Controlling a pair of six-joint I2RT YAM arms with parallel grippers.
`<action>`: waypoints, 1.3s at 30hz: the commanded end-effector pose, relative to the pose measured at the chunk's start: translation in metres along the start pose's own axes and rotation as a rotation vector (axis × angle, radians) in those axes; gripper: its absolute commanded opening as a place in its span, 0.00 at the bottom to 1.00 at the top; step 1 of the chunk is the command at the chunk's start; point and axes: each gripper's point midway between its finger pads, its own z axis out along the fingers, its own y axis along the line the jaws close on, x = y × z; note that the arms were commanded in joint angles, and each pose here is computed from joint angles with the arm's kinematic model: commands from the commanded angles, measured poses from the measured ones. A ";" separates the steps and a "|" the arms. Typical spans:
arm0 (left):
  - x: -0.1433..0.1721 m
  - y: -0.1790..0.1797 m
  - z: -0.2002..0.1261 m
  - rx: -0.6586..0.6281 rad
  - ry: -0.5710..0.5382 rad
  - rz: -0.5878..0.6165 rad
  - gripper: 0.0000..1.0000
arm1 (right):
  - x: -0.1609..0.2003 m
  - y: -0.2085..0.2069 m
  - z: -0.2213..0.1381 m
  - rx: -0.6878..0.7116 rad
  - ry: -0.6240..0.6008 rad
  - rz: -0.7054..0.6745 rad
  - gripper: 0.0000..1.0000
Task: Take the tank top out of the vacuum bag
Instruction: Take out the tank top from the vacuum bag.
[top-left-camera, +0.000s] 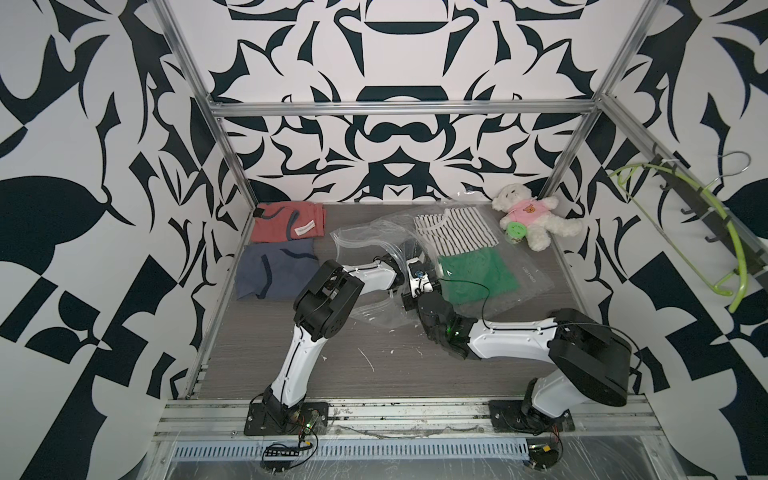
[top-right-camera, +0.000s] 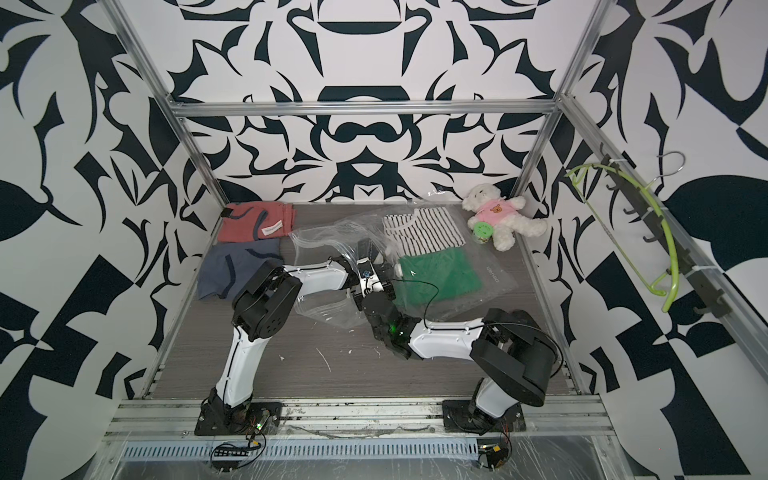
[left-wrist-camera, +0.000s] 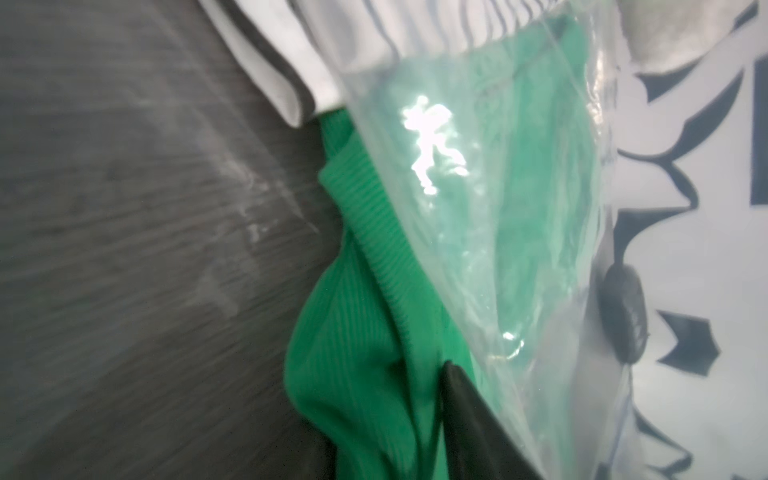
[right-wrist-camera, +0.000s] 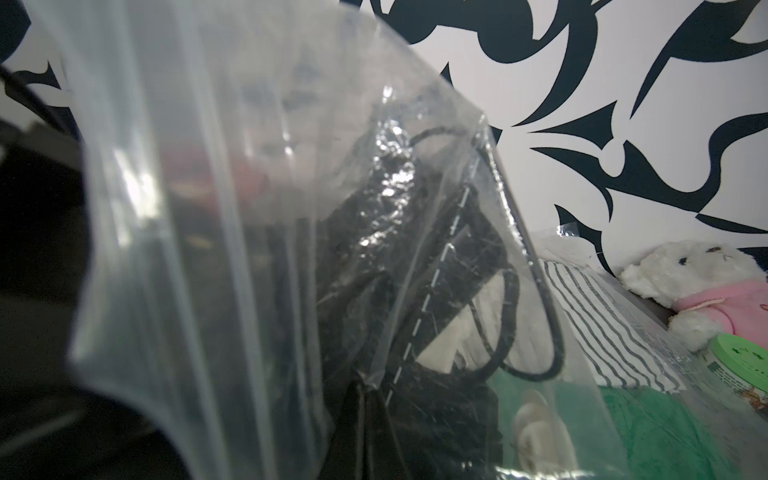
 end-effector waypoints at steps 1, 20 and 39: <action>0.044 0.047 0.018 -0.169 0.126 -0.030 0.21 | -0.015 0.006 -0.004 -0.036 -0.033 0.040 0.00; 0.010 0.046 -0.040 -0.192 0.011 -0.033 0.00 | -0.011 -0.006 -0.002 0.010 -0.019 0.048 0.00; -0.009 0.056 -0.100 -0.194 -0.004 -0.147 0.00 | -0.003 -0.012 0.004 0.061 0.017 0.044 0.00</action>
